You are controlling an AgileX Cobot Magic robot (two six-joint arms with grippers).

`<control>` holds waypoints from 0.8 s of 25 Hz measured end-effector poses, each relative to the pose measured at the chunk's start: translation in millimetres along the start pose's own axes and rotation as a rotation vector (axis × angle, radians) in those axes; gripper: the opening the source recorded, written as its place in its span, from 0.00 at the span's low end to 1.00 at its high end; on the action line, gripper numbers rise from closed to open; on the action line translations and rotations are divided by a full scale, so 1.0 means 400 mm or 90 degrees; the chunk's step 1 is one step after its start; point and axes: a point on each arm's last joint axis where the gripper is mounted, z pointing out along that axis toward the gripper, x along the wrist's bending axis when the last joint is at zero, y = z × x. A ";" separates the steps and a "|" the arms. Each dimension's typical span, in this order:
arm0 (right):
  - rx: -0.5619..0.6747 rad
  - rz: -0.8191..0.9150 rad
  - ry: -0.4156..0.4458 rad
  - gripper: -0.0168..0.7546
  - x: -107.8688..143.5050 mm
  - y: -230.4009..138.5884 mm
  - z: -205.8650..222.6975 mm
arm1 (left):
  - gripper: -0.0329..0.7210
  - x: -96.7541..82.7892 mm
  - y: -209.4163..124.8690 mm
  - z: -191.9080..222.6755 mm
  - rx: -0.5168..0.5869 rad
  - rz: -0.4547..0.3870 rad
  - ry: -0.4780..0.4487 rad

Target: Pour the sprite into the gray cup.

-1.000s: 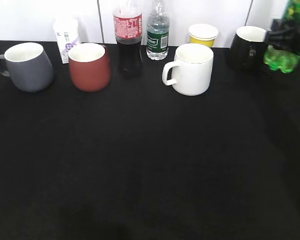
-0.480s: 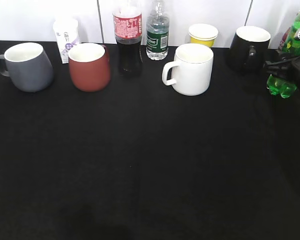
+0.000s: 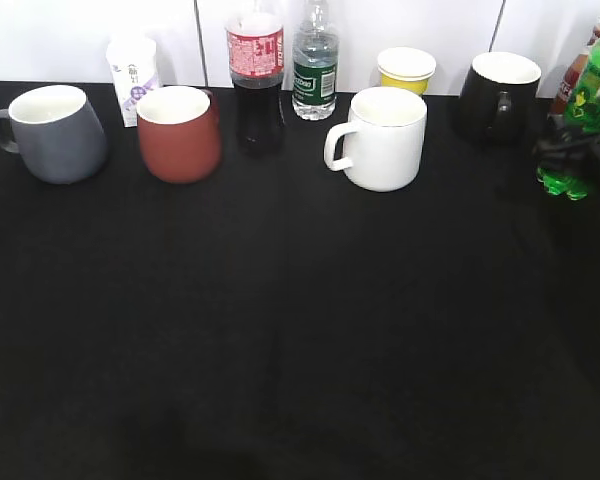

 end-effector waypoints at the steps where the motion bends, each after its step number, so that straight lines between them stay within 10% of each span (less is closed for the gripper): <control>1: -0.003 0.001 0.001 0.80 -0.001 0.014 -0.008 | 0.39 0.000 0.000 0.000 0.000 0.000 0.000; 9: 0.092 -0.008 0.046 0.81 0.001 0.033 -0.104 | 0.39 -0.001 0.016 -0.026 0.011 -0.016 0.004; 12: 0.223 0.004 0.073 0.79 0.008 0.102 -0.154 | 0.40 -0.066 0.024 -0.054 0.063 0.003 -0.061; 16: 0.472 -0.013 0.089 0.79 0.006 0.188 -0.240 | 0.51 -0.165 0.010 -0.118 0.256 0.000 -0.161; 20: 0.510 0.001 0.101 0.79 -0.003 0.290 -0.351 | 0.56 -0.174 0.032 -0.195 0.533 -0.037 -0.187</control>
